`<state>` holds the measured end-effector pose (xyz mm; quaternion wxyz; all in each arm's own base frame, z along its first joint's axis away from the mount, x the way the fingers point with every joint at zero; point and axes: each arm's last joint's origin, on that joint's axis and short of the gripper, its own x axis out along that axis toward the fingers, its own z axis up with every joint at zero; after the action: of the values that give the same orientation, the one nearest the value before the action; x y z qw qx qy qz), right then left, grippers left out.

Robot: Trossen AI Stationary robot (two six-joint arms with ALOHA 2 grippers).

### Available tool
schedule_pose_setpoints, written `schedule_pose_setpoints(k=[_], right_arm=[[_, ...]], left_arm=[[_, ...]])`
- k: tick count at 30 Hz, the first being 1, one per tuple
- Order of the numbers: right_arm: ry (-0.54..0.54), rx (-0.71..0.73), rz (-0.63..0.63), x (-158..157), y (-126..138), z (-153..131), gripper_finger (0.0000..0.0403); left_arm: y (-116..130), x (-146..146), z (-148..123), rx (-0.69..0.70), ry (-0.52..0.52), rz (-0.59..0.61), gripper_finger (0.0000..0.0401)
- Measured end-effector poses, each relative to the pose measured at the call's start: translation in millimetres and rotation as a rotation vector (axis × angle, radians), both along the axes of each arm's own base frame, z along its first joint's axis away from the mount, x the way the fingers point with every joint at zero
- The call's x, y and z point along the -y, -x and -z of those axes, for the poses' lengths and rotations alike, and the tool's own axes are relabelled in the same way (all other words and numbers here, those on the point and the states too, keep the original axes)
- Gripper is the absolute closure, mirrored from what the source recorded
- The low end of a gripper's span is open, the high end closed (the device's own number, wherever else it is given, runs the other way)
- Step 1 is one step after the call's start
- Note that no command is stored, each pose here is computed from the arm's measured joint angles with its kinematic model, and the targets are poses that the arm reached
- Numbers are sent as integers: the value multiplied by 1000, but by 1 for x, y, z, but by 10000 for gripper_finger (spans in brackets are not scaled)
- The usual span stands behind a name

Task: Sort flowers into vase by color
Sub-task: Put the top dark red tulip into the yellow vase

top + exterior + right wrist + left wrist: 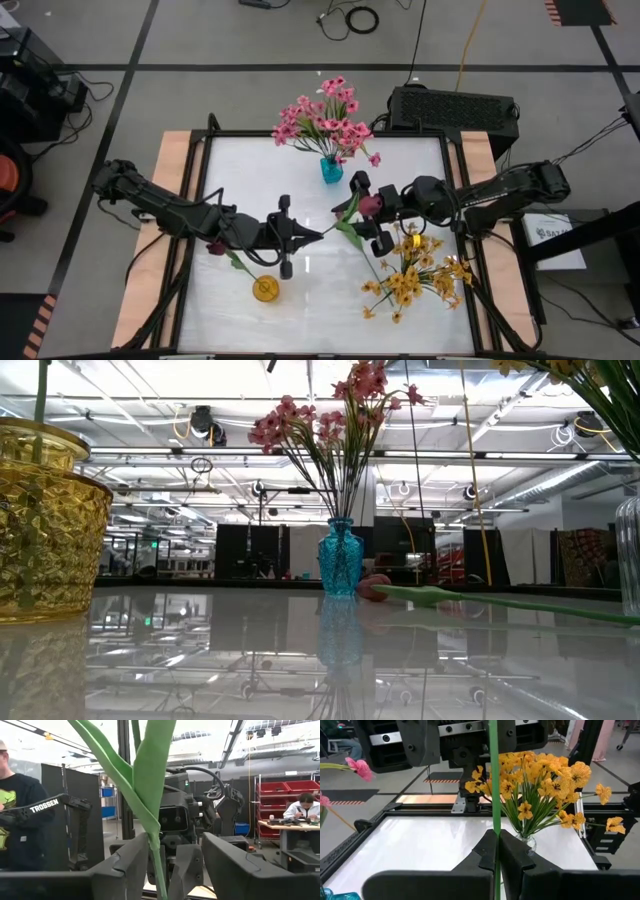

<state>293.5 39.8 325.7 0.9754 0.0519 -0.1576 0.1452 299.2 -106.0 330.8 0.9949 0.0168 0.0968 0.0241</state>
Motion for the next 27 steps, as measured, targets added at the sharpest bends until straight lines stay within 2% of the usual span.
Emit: schedule_pose_setpoints(k=[12,21,24,27], right_arm=[[0,12,3,-1,-6,6,283],[-1,18,4,-1,-6,5,394],[-7,11,8,0,-6,5,392],[-5,-14,8,0,-7,8,398]], left_arm=[[-1,-4,2,-17,16,-17,389],[-1,-4,2,-17,14,-33,388],[0,-4,3,-19,35,-75,375],[8,-2,2,-50,63,-82,339]])
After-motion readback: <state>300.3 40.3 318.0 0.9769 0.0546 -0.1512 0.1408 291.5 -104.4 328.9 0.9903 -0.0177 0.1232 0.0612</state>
